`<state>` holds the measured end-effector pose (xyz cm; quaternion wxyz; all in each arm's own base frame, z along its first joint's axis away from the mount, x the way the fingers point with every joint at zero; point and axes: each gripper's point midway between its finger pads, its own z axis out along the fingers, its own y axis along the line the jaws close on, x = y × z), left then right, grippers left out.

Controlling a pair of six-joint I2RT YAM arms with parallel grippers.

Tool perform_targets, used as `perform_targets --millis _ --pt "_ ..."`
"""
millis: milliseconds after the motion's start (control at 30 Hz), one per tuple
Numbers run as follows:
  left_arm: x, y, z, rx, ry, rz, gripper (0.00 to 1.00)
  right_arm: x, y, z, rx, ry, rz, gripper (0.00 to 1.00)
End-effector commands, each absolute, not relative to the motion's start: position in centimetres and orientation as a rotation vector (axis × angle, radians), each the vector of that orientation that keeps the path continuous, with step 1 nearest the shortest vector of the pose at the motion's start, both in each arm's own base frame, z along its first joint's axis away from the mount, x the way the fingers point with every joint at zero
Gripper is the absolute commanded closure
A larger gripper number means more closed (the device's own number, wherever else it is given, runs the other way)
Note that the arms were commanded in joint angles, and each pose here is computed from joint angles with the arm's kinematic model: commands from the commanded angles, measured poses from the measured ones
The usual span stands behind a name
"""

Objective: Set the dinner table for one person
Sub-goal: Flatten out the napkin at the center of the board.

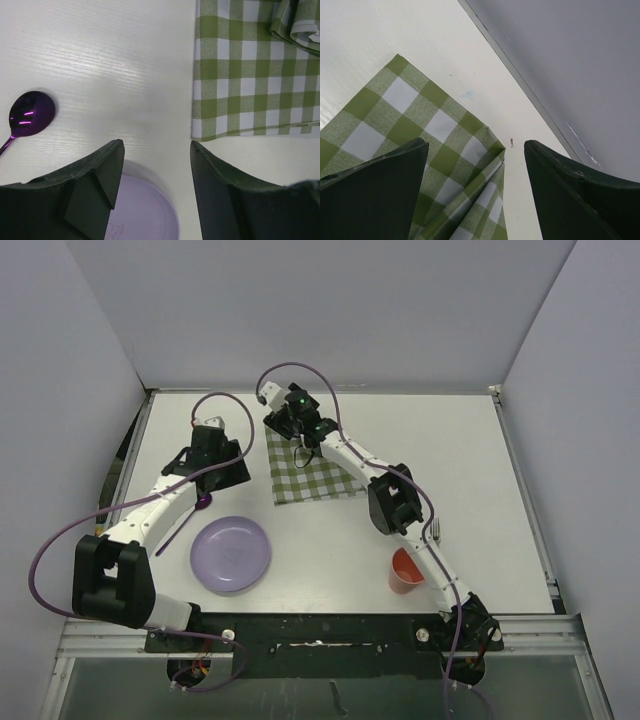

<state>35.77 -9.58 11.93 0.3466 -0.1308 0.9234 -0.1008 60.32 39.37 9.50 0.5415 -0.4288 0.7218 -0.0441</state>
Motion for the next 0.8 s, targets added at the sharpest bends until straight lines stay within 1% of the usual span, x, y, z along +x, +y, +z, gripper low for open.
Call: perform_targets --millis 0,167,400,500,667,733,767 --pt "36.6 -10.4 14.7 -0.333 2.298 -0.335 0.46 62.0 37.3 5.6 -0.99 1.743 -0.182 0.2" --pt "36.6 -10.7 14.2 -0.33 2.311 -0.348 0.46 61.8 35.9 3.1 -0.992 1.796 -0.216 0.2" --pt "37.0 -11.1 13.9 -0.326 2.317 -0.367 0.46 62.3 34.8 2.9 -0.972 1.81 -0.25 0.21" --pt "37.0 -11.3 13.6 -0.329 2.322 -0.376 0.46 62.5 34.6 3.2 -0.976 1.805 -0.259 0.24" --pt "37.2 -11.5 13.8 -0.326 2.309 -0.397 0.46 63.3 32.9 5.9 -0.956 1.79 -0.304 0.27" --pt "37.3 -11.6 14.2 -0.316 2.293 -0.403 0.46 63.4 31.9 7.0 -0.953 1.808 -0.286 0.31" --pt "37.4 -11.6 14.4 -0.31 2.283 -0.404 0.46 63.5 31.4 7.6 -0.96 1.815 -0.277 0.35"
